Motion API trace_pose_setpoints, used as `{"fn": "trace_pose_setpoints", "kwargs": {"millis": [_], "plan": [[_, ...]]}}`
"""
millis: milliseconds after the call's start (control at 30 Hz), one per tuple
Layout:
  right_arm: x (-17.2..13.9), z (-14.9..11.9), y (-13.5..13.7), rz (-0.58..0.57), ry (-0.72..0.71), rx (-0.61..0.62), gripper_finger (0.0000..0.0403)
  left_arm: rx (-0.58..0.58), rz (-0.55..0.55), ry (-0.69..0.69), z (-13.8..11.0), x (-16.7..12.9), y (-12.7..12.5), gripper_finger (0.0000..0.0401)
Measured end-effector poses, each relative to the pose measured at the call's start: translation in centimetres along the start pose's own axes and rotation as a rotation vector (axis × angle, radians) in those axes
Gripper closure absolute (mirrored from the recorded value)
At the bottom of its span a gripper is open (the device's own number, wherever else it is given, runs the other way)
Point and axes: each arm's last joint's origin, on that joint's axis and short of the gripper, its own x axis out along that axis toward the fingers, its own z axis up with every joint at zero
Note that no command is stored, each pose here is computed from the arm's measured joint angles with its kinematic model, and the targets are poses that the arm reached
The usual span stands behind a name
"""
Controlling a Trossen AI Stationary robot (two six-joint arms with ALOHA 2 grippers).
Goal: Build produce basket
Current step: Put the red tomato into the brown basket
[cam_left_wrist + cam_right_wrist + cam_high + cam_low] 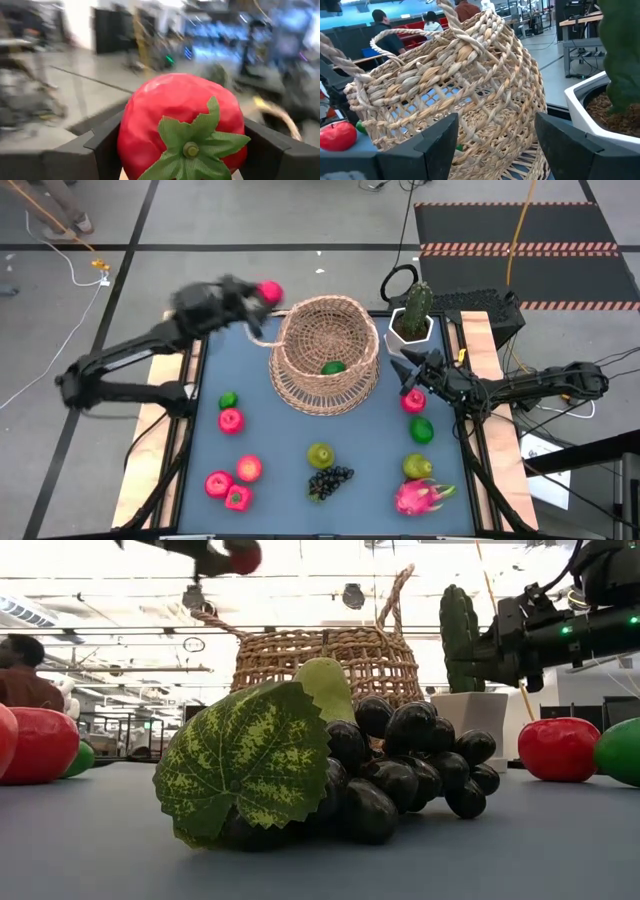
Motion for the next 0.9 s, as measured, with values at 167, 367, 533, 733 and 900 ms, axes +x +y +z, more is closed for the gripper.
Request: {"fn": "trace_pose_setpoints", "kwargs": {"millis": [167, 367, 533, 733, 900], "plan": [[0.1, 0.1, -0.1, -0.008, -0.010, 0.007, 0.0147, 0.059, -0.121, 0.098, -5.5, 6.5, -3.6, 0.0106], [0.1, 0.3, 0.0, 0.001, -0.025, 0.031, 0.0147, 0.024, -0.184, 0.244, -8.9, 11.2, -4.8, 0.0104], [0.1, 0.3, 0.0, 0.003, -0.025, 0.029, 0.0147, 0.071, -0.165, 0.527, -11.7, 13.8, -4.6, 0.0103], [0.1, 0.3, 0.0, -0.003, -0.026, 0.036, 0.0147, 0.063, -0.084, 0.610, -13.2, 15.9, -3.8, 0.0087], [0.1, 0.4, 0.0, -0.004, -0.032, 0.050, 0.0147, 0.059, -0.070, 0.604, -12.7, 16.3, -3.3, 0.0037]]}}
